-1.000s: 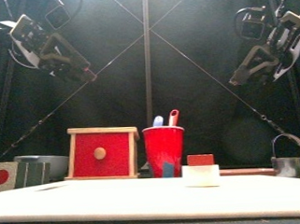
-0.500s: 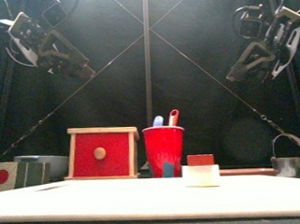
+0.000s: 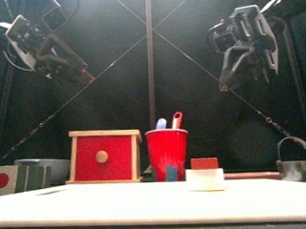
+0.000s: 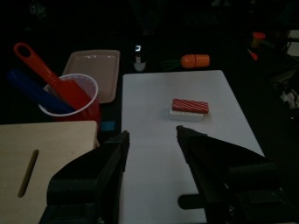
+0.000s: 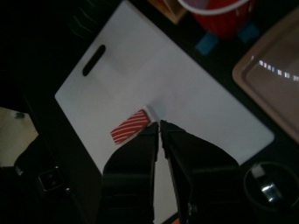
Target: Put assembled salmon sushi onto plate
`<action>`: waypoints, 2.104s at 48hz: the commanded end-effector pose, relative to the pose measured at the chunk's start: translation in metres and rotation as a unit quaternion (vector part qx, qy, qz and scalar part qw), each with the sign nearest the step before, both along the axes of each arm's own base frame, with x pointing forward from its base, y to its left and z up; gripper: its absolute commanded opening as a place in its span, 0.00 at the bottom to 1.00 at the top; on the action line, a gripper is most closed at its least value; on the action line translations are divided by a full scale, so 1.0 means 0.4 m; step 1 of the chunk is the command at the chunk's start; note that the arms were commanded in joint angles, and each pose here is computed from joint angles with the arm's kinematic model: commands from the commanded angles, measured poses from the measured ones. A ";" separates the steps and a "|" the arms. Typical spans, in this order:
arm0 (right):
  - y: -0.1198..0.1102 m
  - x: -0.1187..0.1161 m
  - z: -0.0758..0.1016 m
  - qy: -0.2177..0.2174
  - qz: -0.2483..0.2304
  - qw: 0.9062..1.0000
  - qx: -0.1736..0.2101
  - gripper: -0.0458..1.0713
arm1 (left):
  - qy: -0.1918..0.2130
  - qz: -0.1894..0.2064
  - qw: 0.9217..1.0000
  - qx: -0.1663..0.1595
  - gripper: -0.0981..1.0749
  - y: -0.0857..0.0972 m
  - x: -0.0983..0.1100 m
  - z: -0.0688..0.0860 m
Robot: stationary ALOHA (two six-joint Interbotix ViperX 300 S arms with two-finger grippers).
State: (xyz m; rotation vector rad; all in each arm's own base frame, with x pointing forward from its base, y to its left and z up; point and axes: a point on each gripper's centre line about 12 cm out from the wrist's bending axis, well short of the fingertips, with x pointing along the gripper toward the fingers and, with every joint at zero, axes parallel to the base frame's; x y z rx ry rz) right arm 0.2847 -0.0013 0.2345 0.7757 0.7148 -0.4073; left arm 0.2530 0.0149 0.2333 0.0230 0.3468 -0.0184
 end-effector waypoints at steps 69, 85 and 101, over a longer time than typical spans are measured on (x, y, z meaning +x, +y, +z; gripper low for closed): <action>0.143 0.313 -0.228 0.199 -0.261 0.922 0.204 0.95 | -0.007 0.053 0.998 -0.043 0.80 0.044 -0.005 0.000; 0.154 0.326 -0.265 0.225 -0.266 0.917 0.195 0.77 | -0.007 0.049 0.998 -0.042 0.80 0.042 -0.007 -0.004; 0.149 0.333 -0.244 0.221 -0.257 0.923 0.181 0.65 | -0.005 0.043 0.999 -0.028 0.80 0.041 -0.007 -0.004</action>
